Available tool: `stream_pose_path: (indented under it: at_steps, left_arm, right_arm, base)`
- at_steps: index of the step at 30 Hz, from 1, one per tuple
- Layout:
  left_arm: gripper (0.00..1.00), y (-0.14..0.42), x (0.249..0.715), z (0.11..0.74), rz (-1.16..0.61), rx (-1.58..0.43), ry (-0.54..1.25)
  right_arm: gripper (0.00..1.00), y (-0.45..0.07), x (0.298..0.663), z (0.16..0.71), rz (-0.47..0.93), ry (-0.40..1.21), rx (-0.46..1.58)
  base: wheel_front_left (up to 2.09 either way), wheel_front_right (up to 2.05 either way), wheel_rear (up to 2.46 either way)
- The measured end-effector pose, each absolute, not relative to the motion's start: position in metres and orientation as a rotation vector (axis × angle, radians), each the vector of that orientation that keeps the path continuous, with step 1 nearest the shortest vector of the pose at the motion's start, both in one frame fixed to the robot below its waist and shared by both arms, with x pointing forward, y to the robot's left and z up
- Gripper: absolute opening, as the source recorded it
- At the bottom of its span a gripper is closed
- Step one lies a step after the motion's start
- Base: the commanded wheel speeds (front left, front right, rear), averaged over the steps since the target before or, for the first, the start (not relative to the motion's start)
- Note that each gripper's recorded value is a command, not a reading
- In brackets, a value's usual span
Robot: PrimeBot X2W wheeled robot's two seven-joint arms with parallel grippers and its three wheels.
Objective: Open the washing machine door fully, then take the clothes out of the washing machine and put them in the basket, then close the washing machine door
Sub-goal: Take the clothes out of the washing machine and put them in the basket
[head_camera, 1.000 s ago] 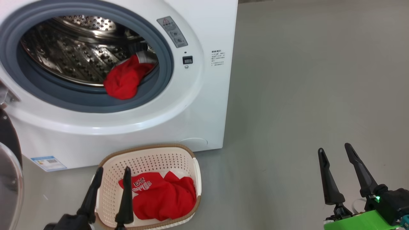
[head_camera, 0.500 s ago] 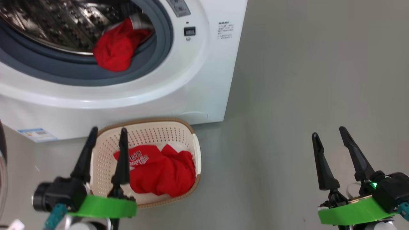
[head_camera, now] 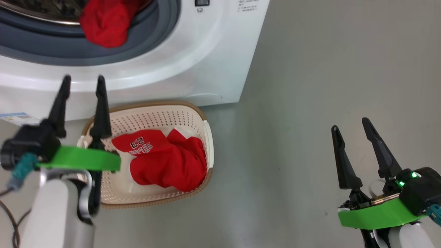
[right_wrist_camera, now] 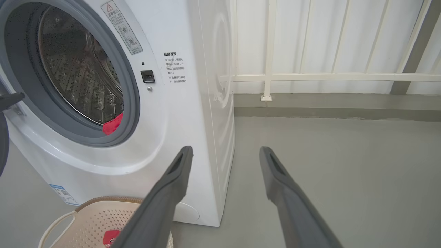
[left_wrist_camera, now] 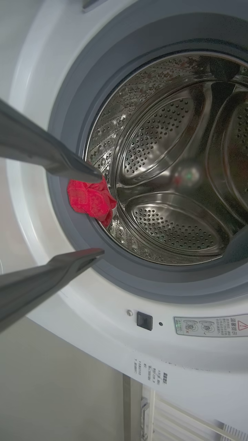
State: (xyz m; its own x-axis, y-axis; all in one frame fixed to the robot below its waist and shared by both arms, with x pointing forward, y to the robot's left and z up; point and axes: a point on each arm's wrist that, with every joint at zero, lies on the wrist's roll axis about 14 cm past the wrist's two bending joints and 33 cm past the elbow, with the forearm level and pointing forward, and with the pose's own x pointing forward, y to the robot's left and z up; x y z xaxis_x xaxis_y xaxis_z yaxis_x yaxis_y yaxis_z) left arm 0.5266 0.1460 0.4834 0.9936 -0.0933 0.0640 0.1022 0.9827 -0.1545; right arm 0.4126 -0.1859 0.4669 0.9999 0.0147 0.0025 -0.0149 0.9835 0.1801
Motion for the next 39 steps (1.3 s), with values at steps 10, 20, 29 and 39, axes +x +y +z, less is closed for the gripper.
stream_pose_path:
  at_steps: [10,20,29,39]
  left_arm:
    - [1.00,0.144,0.580,0.467,-0.108,-0.187,0.062]
    - [1.00,0.147,0.629,0.459,-0.107,-0.158,0.138]
    - [1.00,0.142,0.663,0.431,-0.125,-0.142,0.246]
    - [1.00,0.128,0.694,0.413,-0.135,-0.157,0.339]
  right_arm:
    - [1.00,-0.191,0.418,0.445,-0.004,0.054,0.180]
    - [1.00,-0.182,0.428,0.429,0.021,0.090,0.190]
    - [1.00,-0.179,0.431,0.409,0.027,0.140,0.189]
    - [1.00,-0.183,0.436,0.400,0.020,0.161,0.183]
  base:
    - [0.00,0.00,0.00]
    - [0.00,0.00,0.00]
    - [0.00,0.00,0.00]
    - [0.00,0.00,0.00]
